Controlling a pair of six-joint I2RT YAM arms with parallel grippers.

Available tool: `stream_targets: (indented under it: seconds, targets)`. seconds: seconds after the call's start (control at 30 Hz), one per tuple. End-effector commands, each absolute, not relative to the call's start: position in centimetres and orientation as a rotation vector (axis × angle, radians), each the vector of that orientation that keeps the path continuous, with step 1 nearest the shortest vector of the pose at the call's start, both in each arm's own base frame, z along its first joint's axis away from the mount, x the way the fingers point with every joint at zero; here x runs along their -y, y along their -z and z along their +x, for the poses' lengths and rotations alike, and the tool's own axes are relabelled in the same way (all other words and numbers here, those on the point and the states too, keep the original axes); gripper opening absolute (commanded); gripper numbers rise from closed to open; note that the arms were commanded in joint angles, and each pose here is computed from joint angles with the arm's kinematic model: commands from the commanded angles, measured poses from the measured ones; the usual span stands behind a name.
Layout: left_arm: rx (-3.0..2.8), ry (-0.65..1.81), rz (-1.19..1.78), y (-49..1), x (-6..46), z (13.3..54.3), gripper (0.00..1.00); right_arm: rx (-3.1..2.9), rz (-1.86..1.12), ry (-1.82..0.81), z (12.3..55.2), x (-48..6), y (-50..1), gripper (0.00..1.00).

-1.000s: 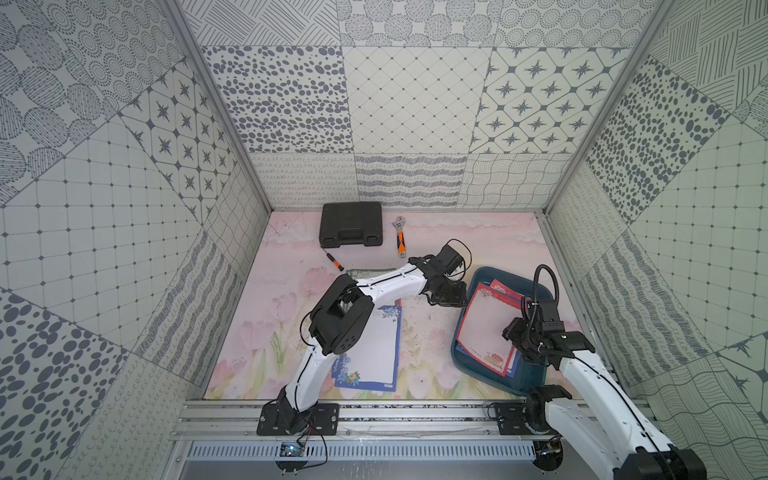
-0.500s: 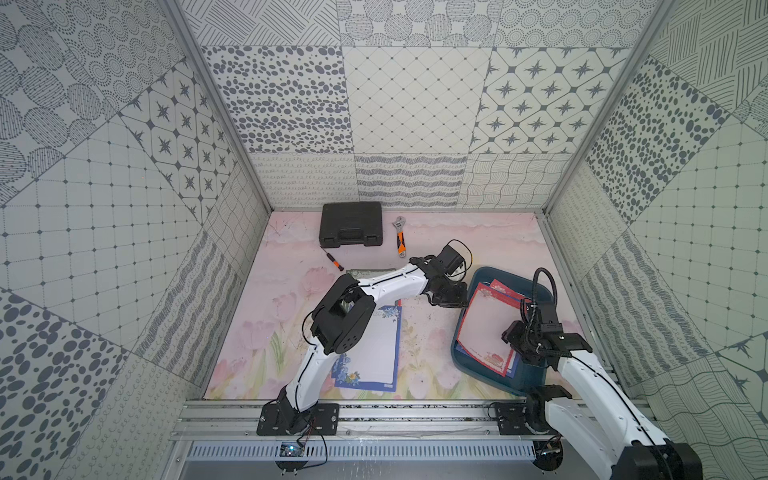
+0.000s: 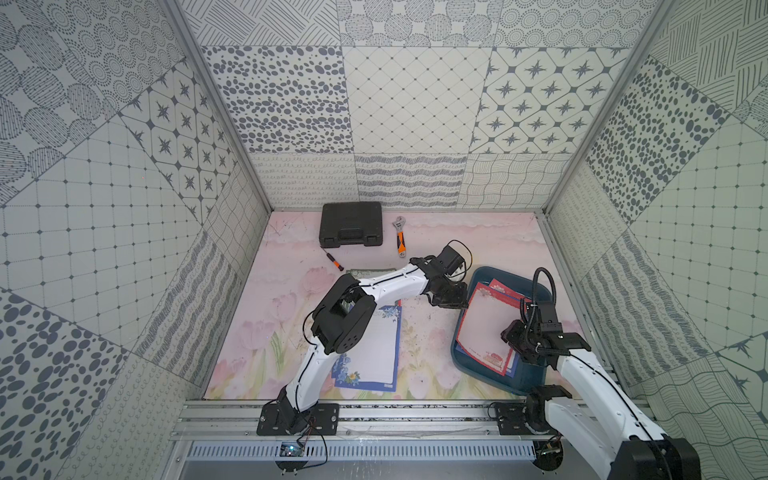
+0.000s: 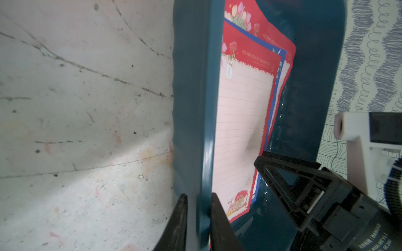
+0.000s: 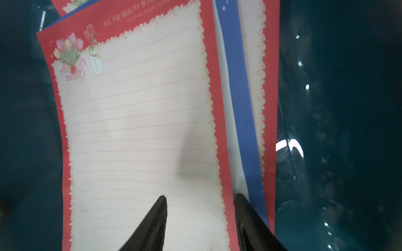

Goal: Take out the stationery paper from the storage box
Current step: Pick up the stationery paper from the storage box.

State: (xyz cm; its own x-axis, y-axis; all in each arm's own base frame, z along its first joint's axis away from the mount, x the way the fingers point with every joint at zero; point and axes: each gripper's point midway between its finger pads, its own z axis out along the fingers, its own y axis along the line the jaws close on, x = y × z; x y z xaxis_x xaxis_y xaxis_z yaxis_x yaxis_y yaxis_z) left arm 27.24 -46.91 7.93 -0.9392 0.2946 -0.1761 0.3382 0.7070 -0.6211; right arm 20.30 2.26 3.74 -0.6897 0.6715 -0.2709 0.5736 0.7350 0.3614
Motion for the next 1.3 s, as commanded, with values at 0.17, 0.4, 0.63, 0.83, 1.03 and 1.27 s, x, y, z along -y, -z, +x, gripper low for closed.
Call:
stream_targets:
  seconds: [0.17, 0.4, 0.63, 0.83, 1.03, 1.27]
  targets:
    - [-2.902, 0.987, 0.514, -7.2, 46.1, 26.4, 0.19, -2.538, 0.953, -0.398, 20.8, -2.7, -3.6, 0.49]
    - [-2.908, 0.990, 0.513, -7.1, 46.1, 26.4, 0.19, -2.526, 0.938, -0.442, 21.2, -3.1, -3.8, 0.47]
    - [-2.913, 0.986, 0.515, -6.9, 46.1, 26.3, 0.18, -2.511, 0.928, -0.483, 21.5, -3.5, -3.9, 0.46]
    - [-2.924, 0.981, 0.512, -6.5, 46.0, 26.2, 0.16, -2.474, 0.917, -0.547, 22.0, -4.0, -4.5, 0.45]
    - [-2.923, 0.987, 0.508, -6.5, 46.1, 26.3, 0.15, -2.437, 0.916, -0.617, 22.3, -4.6, -5.1, 0.44]
    - [-2.921, 0.991, 0.509, -6.5, 46.2, 26.3, 0.14, -2.346, 0.934, -0.722, 22.9, -5.1, -6.6, 0.41]
